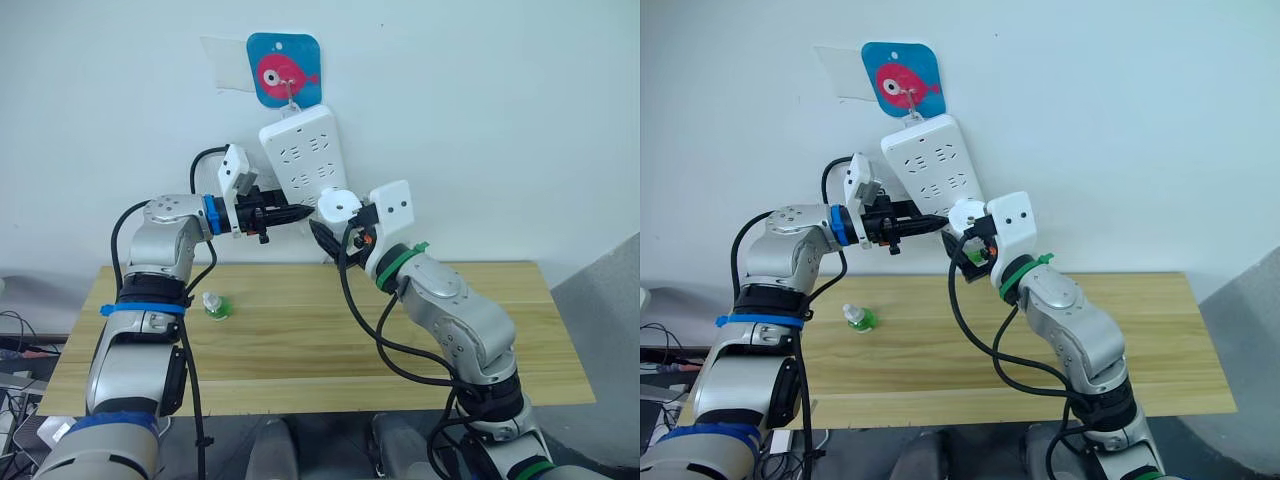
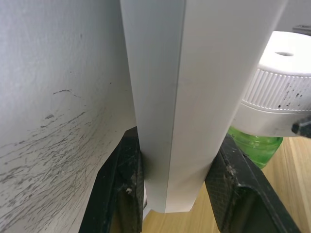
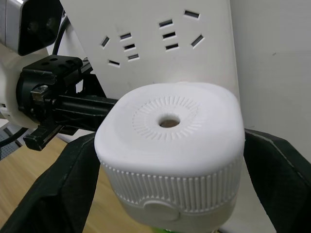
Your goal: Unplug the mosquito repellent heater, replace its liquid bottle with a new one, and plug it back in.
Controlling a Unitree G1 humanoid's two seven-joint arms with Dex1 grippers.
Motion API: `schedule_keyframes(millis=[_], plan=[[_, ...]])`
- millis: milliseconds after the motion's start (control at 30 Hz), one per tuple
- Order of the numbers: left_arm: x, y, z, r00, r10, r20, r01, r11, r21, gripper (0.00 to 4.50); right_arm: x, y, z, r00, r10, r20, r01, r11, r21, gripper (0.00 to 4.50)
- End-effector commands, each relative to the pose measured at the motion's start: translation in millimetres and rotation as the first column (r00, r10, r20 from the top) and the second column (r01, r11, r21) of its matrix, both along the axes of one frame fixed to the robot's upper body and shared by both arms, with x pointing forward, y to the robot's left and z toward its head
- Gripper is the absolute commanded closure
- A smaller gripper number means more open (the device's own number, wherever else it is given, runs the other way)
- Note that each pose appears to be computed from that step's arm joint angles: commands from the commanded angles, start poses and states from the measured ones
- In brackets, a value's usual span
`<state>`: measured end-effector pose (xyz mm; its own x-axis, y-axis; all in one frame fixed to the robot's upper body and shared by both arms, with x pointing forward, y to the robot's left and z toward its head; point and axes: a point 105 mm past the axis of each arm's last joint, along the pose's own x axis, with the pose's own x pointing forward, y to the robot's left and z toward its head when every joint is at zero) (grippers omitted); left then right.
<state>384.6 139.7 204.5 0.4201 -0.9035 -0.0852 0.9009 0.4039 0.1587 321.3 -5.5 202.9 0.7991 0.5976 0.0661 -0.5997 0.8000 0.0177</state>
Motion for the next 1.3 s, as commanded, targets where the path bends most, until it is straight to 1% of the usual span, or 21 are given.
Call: schedule_keyframes(millis=[33,67,200,300,400,533,767,800,833,900,1000,1067,1100,1200,1267,1300], plan=[[0,3,4,1.000,0.020,0.019,-0.019,1.000,-0.020,3.20,-2,3,16,0.998,0.003,0.069,-0.005,1.000,0.022,1.26],[0,3,4,1.000,0.021,0.020,-0.020,1.000,-0.019,3.20,-2,3,16,0.997,0.002,0.071,-0.004,1.000,0.023,1.45],[3,5,0,0.998,0.052,0.021,-0.052,0.999,-0.004,3.20,-6,2,17,0.996,0.014,0.083,-0.016,1.000,0.019,1.47],[11,10,-2,0.993,0.110,0.038,-0.111,0.994,0.011,3.20,-15,-2,15,0.995,0.052,0.086,-0.052,0.999,0.003,1.47],[16,12,-1,0.989,0.142,0.036,-0.142,0.990,0.000,3.20,-22,-11,12,0.995,0.063,0.081,-0.062,0.998,-0.012,1.48],[18,16,-2,0.986,0.163,0.040,-0.164,0.986,0.014,3.20,-27,-22,11,0.997,0.049,0.065,-0.048,0.999,-0.017,1.48],[21,23,-3,0.979,0.195,0.052,-0.196,0.981,0.013,3.20,-28,-31,14,0.998,0.010,0.062,-0.008,1.000,-0.019,1.48],[21,24,-3,0.979,0.197,0.046,-0.198,0.980,0.009,2.47,-28,-33,14,0.998,0.003,0.063,-0.002,1.000,-0.018,1.48],[19,26,-4,0.980,0.196,0.036,-0.196,0.981,0.005,2.24,-28,-36,15,0.998,-0.003,0.063,0.004,1.000,-0.007,1.48],[16,31,-6,0.979,0.200,0.027,-0.200,0.980,0.007,1.57,-27,-44,15,0.998,-0.019,0.060,0.018,1.000,0.011,1.48],[10,40,-13,0.975,0.221,0.008,-0.221,0.975,0.018,0.71,-24,-57,12,0.998,-0.048,0.035,0.046,0.998,0.043,1.48],[-1,48,-27,0.974,0.224,-0.022,-0.223,0.974,0.045,0.17,-19,-68,11,0.997,-0.076,0.009,0.075,0.993,0.087,1.48],[-9,51,-34,0.974,0.223,-0.039,-0.220,0.974,0.059,0.04,-15,-75,10,0.995,-0.095,-0.013,0.096,0.988,0.118,1.48],[-34,57,-54,0.970,0.227,-0.083,-0.219,0.971,0.093,0.04,-6,-94,4,0.983,-0.150,-0.102,0.170,0.957,0.234,1.48],[-53,58,-65,0.970,0.228,-0.084,-0.217,0.968,0.125,0.04,-2,-104,-3,0.972,-0.166,-0.168,0.210,0.932,0.294,1.48],[-66,56,-71,0.974,0.209,-0.088,-0.195,0.970,0.145,0.04,-1,-108,-7,0.967,-0.163,-0.196,0.220,0.924,0.313,1.48]])
